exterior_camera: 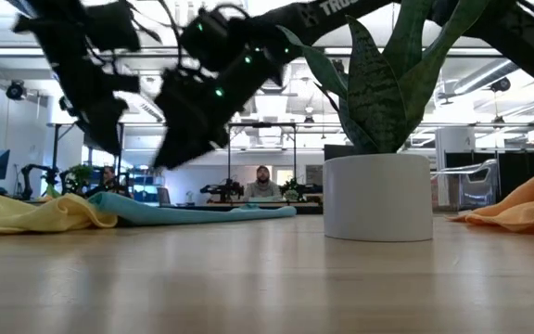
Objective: Fold microfiber towels
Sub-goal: Fold the blue microfiber cloth
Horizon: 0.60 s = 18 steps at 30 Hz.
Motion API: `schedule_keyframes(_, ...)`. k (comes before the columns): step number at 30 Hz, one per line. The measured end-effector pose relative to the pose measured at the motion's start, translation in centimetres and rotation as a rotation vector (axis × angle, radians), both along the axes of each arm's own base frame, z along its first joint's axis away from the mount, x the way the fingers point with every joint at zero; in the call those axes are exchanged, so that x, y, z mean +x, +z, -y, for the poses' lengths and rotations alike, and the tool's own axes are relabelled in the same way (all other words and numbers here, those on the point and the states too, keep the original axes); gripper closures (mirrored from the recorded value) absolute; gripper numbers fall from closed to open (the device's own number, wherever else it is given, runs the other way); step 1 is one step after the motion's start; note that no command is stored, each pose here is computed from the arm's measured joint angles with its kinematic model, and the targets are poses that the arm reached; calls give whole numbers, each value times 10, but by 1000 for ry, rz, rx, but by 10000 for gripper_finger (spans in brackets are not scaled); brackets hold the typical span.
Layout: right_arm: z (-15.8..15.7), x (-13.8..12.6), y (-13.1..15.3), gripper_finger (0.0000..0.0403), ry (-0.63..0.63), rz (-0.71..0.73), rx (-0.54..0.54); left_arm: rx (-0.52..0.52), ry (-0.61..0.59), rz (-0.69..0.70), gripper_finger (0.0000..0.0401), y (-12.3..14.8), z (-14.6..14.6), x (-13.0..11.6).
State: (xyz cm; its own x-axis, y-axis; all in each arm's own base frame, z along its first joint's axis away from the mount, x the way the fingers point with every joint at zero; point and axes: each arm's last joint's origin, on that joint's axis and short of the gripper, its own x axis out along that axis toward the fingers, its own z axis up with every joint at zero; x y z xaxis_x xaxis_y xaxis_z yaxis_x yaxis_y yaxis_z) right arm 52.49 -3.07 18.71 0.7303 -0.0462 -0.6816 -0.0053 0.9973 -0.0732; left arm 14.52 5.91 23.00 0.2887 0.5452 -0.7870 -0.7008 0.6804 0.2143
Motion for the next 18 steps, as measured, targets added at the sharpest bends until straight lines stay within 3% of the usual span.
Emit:
schedule_keyframes(4, -33, 7, -5, 179, 147, 54, -87, -3, -61, 143, 278, 6, 6, -13)
schedule_keyframes(8, -41, 12, -33, 156, 185, -2, -165, -27, -161, 243, 278, 11, 10, -16)
schedule_keyframes(13, -39, 21, -61, 146, 139, -50, -308, -28, -165, 248, 278, 8, 10, -17)
schedule_keyframes(18, -41, 27, -69, 166, 147, -52, -325, -47, -162, 203, 278, 2, 9, -11)
